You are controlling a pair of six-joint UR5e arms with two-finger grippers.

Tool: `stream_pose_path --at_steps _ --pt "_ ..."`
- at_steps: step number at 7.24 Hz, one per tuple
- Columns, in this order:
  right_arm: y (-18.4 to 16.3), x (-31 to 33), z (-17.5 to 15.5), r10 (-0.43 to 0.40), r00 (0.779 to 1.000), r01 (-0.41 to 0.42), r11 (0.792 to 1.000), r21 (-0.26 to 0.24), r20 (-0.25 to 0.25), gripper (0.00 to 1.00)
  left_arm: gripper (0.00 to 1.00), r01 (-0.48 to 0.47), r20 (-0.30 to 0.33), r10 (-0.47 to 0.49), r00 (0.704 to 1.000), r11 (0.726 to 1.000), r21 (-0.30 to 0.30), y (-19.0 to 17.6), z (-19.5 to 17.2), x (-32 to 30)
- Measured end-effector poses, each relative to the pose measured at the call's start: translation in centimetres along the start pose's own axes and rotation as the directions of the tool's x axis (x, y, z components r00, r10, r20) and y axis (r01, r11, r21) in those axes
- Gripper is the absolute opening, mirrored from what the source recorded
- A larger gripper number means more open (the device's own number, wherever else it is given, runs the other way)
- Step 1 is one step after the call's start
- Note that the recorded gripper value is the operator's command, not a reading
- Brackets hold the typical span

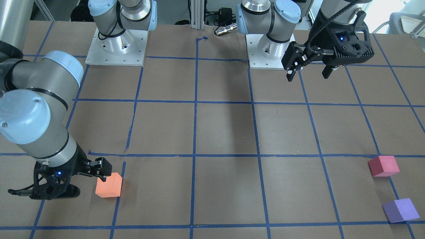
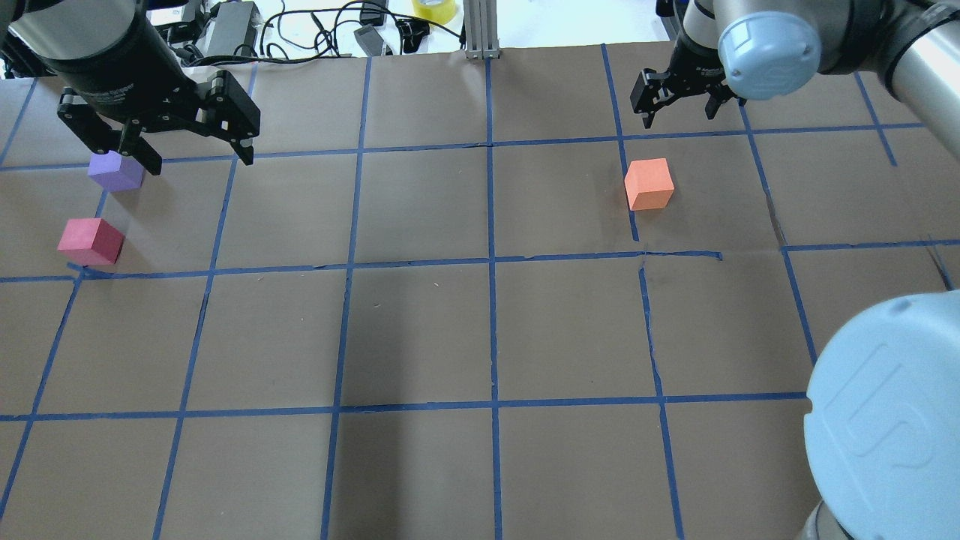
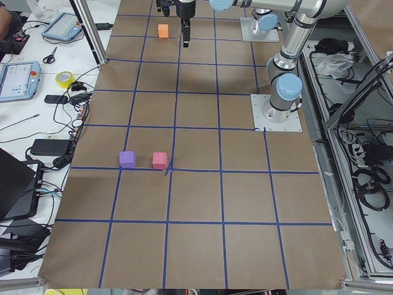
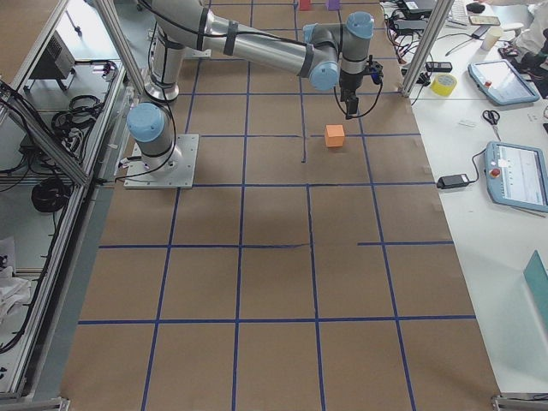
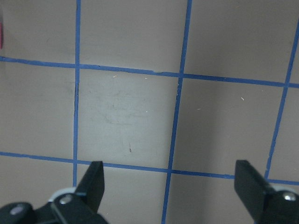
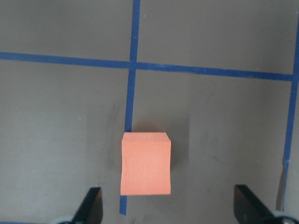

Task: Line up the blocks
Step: 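Lower the right gripper onto the orange cube and grasp it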

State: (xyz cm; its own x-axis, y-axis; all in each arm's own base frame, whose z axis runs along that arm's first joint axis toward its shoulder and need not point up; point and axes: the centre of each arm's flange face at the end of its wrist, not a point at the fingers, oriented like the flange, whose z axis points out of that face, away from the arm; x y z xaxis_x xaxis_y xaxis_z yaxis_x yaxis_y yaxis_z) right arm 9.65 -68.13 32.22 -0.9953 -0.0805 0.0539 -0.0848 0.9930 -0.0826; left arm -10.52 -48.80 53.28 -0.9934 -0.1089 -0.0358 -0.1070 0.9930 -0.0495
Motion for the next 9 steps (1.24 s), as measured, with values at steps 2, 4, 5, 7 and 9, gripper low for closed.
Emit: stream_pose_path --at_steps 2,4,5,7,9 --pt "-0.9 -0.1 5.3 0.007 1.000 -0.006 1.000 -0.026 0.004 1.00 1.00 -0.001 -0.002 0.001 1.000 1.000 0.000 -0.1 0.0 0.0" --pt "-1.0 -0.3 7.8 0.002 1.000 -0.001 0.999 -0.055 0.014 1.00 1.00 -0.002 -0.009 0.002 1.000 1.000 -0.003 -0.1 0.2 0.1" --pt "-0.9 -0.3 8.4 -0.002 1.000 0.004 0.998 -0.066 0.018 1.00 1.00 -0.005 -0.007 0.005 1.000 1.000 -0.005 -0.2 0.2 0.3" --pt "0.4 -0.6 10.6 -0.013 1.000 0.016 0.994 -0.112 0.026 0.76 1.00 -0.009 -0.007 0.009 1.000 1.000 -0.005 -0.2 0.3 0.6" --pt "1.0 -0.7 11.7 -0.024 1.000 0.026 0.995 -0.092 0.017 0.15 1.00 0.000 -0.013 0.001 1.000 1.000 0.012 -0.6 0.1 0.4"
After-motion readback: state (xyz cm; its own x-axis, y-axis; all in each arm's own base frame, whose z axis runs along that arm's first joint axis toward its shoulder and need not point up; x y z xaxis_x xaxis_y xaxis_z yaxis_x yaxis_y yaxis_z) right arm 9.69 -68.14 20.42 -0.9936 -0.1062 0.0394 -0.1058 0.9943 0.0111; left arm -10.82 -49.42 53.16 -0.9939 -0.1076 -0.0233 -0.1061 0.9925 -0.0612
